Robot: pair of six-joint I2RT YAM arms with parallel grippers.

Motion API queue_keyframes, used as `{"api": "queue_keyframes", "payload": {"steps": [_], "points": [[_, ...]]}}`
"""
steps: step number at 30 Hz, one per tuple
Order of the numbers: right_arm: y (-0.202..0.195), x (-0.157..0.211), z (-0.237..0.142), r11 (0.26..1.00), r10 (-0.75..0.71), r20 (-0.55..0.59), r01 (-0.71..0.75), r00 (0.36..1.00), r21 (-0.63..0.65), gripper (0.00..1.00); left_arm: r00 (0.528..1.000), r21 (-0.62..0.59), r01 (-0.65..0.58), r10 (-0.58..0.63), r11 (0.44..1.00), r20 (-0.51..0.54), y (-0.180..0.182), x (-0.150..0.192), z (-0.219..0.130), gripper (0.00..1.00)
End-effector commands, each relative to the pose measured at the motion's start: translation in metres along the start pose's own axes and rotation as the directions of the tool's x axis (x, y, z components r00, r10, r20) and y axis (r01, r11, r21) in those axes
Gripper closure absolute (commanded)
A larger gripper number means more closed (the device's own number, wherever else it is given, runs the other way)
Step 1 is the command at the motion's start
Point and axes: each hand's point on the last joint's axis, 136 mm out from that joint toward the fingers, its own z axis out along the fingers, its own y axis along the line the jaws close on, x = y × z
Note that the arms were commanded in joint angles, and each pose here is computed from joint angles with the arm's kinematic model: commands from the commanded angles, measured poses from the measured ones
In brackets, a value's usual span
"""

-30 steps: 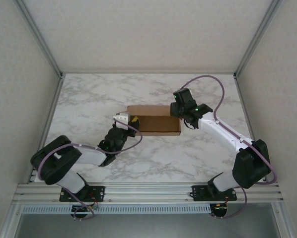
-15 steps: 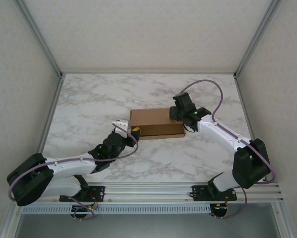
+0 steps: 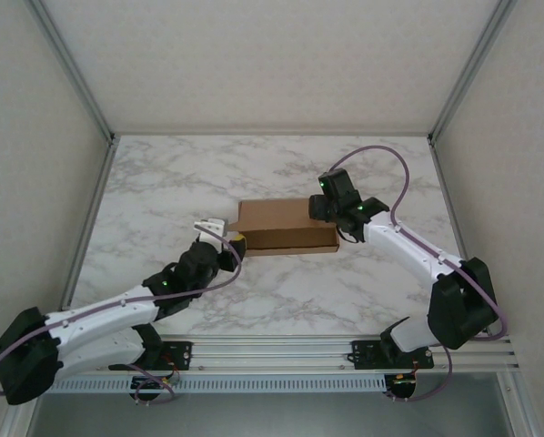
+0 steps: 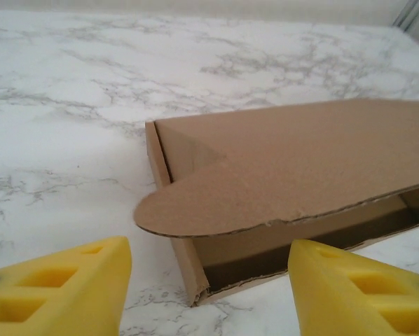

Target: Fold the paper box

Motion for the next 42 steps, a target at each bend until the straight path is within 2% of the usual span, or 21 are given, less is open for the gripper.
{"api": "queue_keyframes", "payload": {"steps": [1,6,8,10,12,14,16,19,22,26,30,35,42], "points": [[-0.001,0.01,-0.003,1.0,-0.014,-0.026,0.014,1.0,-0.025,0.39,0.996,-0.049,0.071,-0.073,0.996,-0.046,0.016,0.005,-0.006,0.43],[-0.006,0.031,0.007,1.0,-0.012,-0.072,0.011,0.997,-0.019,0.4,0.984,-0.126,0.171,-0.176,0.977,-0.03,0.038,-0.012,-0.008,0.54],[-0.007,0.041,0.011,1.0,-0.012,-0.09,0.011,0.996,-0.017,0.41,0.975,-0.105,0.217,-0.22,0.971,-0.022,0.04,-0.025,-0.007,0.64],[-0.009,0.051,0.015,1.0,-0.023,-0.111,0.021,0.994,-0.016,0.41,0.966,-0.086,0.255,-0.258,0.963,-0.021,0.042,-0.041,-0.004,0.66],[-0.01,0.059,0.02,0.999,-0.047,-0.133,0.044,0.99,-0.021,0.41,0.959,-0.091,0.277,-0.281,0.956,-0.032,0.047,-0.053,0.002,0.62],[-0.01,0.061,0.019,0.998,-0.066,-0.135,0.063,0.989,-0.027,0.41,0.952,-0.089,0.294,-0.3,0.952,-0.057,0.051,-0.061,0.013,0.54],[-0.01,0.054,0.012,0.997,-0.069,-0.103,0.066,0.992,-0.032,0.4,0.942,-0.027,0.31,-0.31,0.951,-0.127,0.041,-0.06,0.03,0.44],[-0.012,0.037,0.001,0.998,-0.038,-0.059,0.035,0.998,-0.044,0.38,0.91,0.047,0.349,-0.326,0.936,-0.254,0.023,-0.047,0.058,0.41],[-0.018,0.03,-0.001,0.997,0.023,-0.087,-0.03,0.996,-0.078,0.35,0.875,0.093,0.379,-0.324,0.921,-0.361,0.007,-0.03,0.084,0.4],[-0.028,0.03,0.002,0.976,0.135,-0.154,-0.158,0.979,-0.148,0.31,0.86,0.072,0.399,-0.346,0.914,-0.376,0.013,-0.02,0.1,0.39],[-0.033,0.033,0.009,0.929,0.241,-0.245,-0.297,0.939,-0.222,0.29,0.819,0.081,0.458,-0.385,0.885,-0.425,0.013,-0.005,0.109,0.39],[-0.038,0.049,0.024,0.897,0.302,-0.333,-0.385,0.893,-0.219,0.28,0.804,0.078,0.484,-0.408,0.872,-0.433,0.014,0.007,0.109,0.39],[-0.044,0.061,0.033,0.877,0.349,-0.347,-0.434,0.87,-0.207,0.3,0.779,0.035,0.505,-0.439,0.862,-0.449,0.021,0.026,0.111,0.42]]}}
